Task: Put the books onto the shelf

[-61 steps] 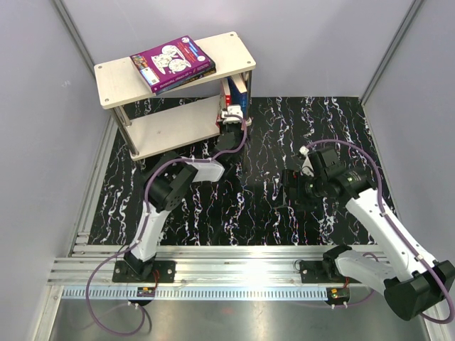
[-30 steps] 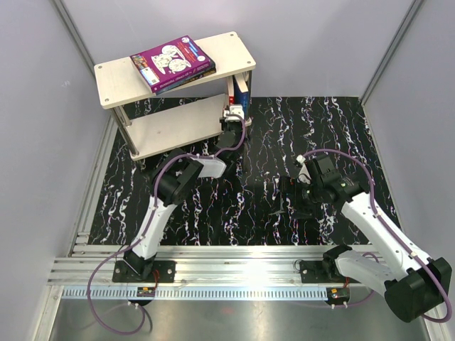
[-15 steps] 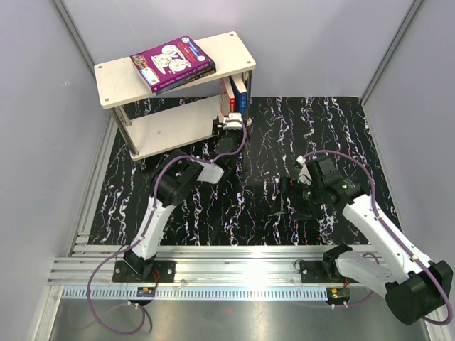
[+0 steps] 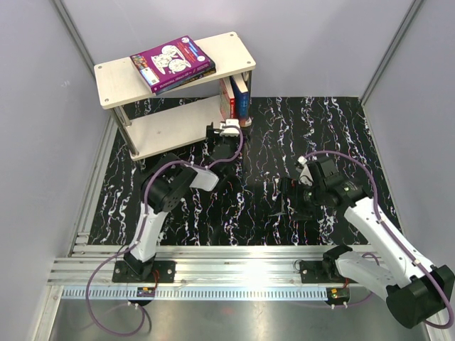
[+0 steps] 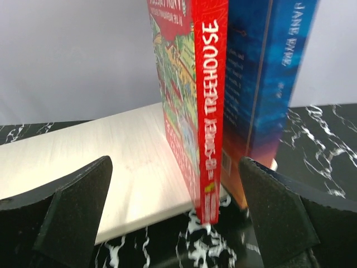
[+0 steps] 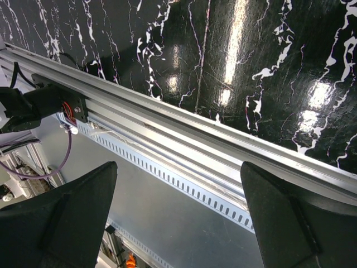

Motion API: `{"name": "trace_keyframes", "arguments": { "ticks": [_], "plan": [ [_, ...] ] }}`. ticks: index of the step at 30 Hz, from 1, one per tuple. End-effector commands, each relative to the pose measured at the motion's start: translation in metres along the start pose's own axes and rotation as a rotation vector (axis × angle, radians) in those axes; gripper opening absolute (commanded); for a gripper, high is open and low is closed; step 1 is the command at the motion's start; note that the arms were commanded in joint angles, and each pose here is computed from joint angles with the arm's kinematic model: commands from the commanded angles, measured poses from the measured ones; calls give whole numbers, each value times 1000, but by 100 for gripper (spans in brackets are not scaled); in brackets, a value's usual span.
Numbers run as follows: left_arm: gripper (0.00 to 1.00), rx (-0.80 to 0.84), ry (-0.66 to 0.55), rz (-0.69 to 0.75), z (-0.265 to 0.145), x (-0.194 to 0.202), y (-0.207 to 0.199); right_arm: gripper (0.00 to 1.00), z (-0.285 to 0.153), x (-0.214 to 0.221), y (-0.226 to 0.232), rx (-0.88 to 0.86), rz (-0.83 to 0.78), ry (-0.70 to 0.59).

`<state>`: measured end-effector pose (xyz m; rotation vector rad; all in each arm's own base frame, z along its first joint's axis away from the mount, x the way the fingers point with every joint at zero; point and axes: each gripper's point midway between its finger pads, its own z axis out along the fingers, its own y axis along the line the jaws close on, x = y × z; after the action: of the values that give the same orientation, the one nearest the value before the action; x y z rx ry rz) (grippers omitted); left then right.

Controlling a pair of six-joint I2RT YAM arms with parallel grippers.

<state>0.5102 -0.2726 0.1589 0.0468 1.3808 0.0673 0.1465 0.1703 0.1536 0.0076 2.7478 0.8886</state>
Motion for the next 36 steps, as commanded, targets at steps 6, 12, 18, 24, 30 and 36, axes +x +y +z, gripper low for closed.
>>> {"name": "trace_keyframes", "arguments": {
  "ticks": [6, 12, 18, 24, 30, 36],
  "plan": [
    [99, -59, -174, -348, -70, -86, 37, 100, -15, -8, 12, -42, -7, -78],
    [99, 134, 90, -391, -134, -71, -1, 100, -31, -12, 21, -73, -24, -157],
    [99, 229, 666, -435, -212, -26, -28, 100, -68, -40, 41, -86, -94, -332],
    [99, 255, 667, -303, -265, -107, -3, 100, -139, -68, 63, -82, -157, -615],
    [99, 42, 642, -320, -280, -165, 99, 100, -165, -69, 71, -110, -82, -698],
    [99, -63, 646, -128, -295, -171, 175, 100, -180, -40, 76, -219, -108, -728]
  ]
}}
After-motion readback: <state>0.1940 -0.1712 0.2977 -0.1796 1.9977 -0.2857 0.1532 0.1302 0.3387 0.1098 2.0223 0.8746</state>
